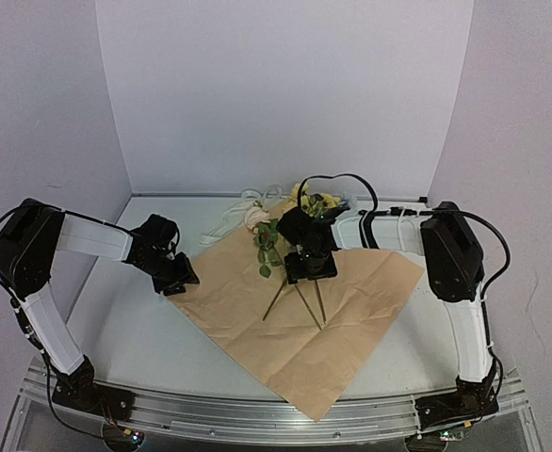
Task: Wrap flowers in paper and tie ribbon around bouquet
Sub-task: Adjust the fake flower on the flattened wrapping paper.
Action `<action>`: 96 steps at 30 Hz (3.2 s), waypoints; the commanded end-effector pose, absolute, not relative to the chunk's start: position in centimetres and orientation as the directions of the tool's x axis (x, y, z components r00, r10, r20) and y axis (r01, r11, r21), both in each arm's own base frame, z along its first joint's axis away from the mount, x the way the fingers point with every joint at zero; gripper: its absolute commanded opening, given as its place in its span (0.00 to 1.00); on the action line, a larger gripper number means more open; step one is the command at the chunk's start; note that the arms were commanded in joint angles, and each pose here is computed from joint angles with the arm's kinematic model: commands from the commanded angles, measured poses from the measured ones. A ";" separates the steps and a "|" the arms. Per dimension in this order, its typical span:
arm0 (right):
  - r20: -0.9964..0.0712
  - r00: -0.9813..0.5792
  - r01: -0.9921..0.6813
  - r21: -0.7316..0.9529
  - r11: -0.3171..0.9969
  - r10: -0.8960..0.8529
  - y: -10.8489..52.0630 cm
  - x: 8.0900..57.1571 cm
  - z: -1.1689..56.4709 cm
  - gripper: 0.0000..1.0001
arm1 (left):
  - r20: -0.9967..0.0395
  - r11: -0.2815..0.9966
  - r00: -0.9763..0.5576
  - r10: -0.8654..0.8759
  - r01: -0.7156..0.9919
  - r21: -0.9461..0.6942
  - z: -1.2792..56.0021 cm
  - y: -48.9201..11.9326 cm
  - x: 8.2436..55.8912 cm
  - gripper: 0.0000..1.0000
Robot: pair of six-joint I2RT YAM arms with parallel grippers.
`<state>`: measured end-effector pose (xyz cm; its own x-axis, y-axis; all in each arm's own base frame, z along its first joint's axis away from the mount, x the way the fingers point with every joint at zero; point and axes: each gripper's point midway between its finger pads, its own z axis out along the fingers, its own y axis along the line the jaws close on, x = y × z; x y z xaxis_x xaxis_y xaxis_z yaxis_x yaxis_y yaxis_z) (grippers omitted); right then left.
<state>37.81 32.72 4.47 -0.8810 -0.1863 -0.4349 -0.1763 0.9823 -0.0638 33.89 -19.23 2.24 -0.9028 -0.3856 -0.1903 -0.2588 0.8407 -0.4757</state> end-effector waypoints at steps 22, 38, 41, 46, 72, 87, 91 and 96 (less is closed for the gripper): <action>-0.302 -0.946 -0.135 0.046 0.990 -0.115 36.2 34.2 1.2 0.52 | -0.212 0.842 -0.896 -0.391 -0.254 -0.476 3.2 -18.8 34.1 0.46; -0.444 -0.892 -0.143 0.101 0.985 -0.084 37.4 34.5 8.7 0.00 | -0.192 0.853 -0.889 -0.415 -0.307 -0.421 1.7 -15.6 31.8 0.47; -0.514 -0.854 -0.165 0.115 0.980 -0.083 37.5 35.3 12.2 0.00 | -0.193 0.854 -0.889 -0.416 -0.309 -0.417 1.6 -15.5 31.9 0.47; -0.612 -0.788 -0.180 0.126 0.976 -0.066 36.9 36.4 17.1 0.00 | -0.195 0.856 -0.889 -0.414 -0.307 -0.417 1.6 -15.5 32.1 0.47; -0.677 -0.703 0.179 0.128 0.975 0.218 21.5 33.4 14.5 0.00 | -0.575 0.944 -0.818 0.004 0.193 -0.267 11.6 -36.8 40.9 0.66; -0.592 -0.761 0.223 0.144 0.964 0.265 19.7 30.9 7.4 0.00 | -0.564 0.949 -0.823 0.067 0.228 -0.219 5.6 -46.8 43.0 0.55; -0.582 -0.770 0.222 0.143 0.965 0.263 19.9 30.9 6.7 0.00 | -0.546 0.942 -0.835 0.071 0.236 -0.238 4.7 -47.2 42.7 0.44; -0.569 -0.777 0.224 0.150 0.963 0.270 20.2 30.8 6.0 0.00 | -0.531 0.934 -0.845 0.070 0.242 -0.261 4.1 -47.7 42.5 0.33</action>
